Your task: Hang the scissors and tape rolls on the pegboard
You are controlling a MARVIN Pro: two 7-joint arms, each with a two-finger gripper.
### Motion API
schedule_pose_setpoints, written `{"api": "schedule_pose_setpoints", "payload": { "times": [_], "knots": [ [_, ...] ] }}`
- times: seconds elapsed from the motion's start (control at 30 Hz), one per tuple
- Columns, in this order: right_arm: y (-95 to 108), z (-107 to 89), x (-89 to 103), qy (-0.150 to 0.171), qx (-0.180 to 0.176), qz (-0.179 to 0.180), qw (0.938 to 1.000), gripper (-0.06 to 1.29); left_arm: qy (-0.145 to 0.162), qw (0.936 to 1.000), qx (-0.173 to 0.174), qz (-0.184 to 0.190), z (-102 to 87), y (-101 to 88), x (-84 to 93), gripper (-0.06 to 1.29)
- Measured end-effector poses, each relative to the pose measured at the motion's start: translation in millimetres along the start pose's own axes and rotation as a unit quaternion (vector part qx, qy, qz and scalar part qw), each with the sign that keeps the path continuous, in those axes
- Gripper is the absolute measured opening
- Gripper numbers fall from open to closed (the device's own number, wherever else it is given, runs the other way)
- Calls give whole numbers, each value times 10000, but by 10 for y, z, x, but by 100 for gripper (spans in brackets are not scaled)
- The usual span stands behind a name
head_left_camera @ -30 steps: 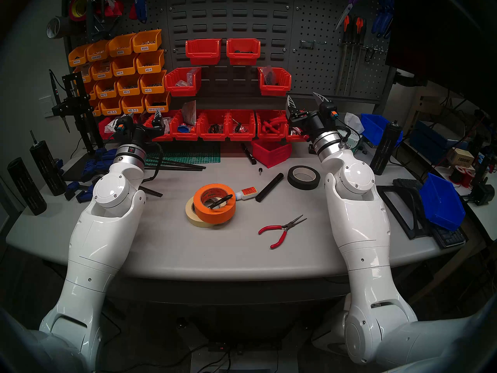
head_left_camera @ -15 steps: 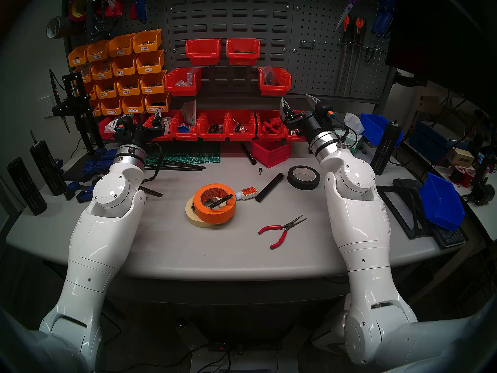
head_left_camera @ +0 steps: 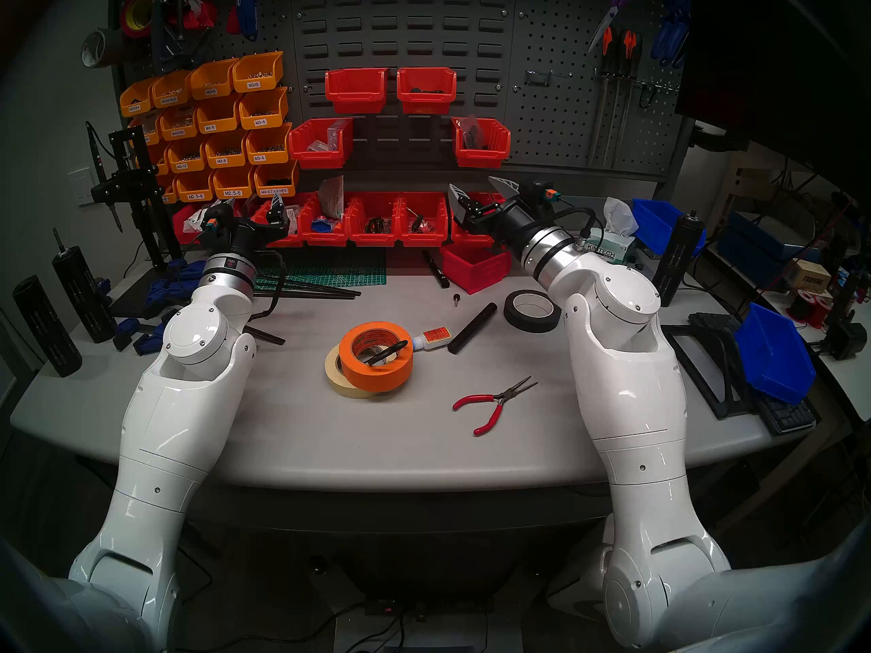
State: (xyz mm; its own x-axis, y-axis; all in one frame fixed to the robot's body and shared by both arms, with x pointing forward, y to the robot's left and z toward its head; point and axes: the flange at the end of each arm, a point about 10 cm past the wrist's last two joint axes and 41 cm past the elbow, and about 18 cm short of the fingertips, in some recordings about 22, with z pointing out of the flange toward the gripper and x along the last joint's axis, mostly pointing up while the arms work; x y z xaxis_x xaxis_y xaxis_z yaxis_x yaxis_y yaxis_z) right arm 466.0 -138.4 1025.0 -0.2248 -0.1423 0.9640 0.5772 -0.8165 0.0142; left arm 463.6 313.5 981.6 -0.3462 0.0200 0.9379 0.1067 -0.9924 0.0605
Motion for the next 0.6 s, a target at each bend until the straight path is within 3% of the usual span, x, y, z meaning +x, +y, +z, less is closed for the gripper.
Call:
{"api": "schedule_pose_setpoints", "payload": {
  "times": [0.6],
  "knots": [
    [-475,-202,-77,-453,158,632,9968,124,-3,10000,1,-2,-1,0,-2,123]
  ]
}}
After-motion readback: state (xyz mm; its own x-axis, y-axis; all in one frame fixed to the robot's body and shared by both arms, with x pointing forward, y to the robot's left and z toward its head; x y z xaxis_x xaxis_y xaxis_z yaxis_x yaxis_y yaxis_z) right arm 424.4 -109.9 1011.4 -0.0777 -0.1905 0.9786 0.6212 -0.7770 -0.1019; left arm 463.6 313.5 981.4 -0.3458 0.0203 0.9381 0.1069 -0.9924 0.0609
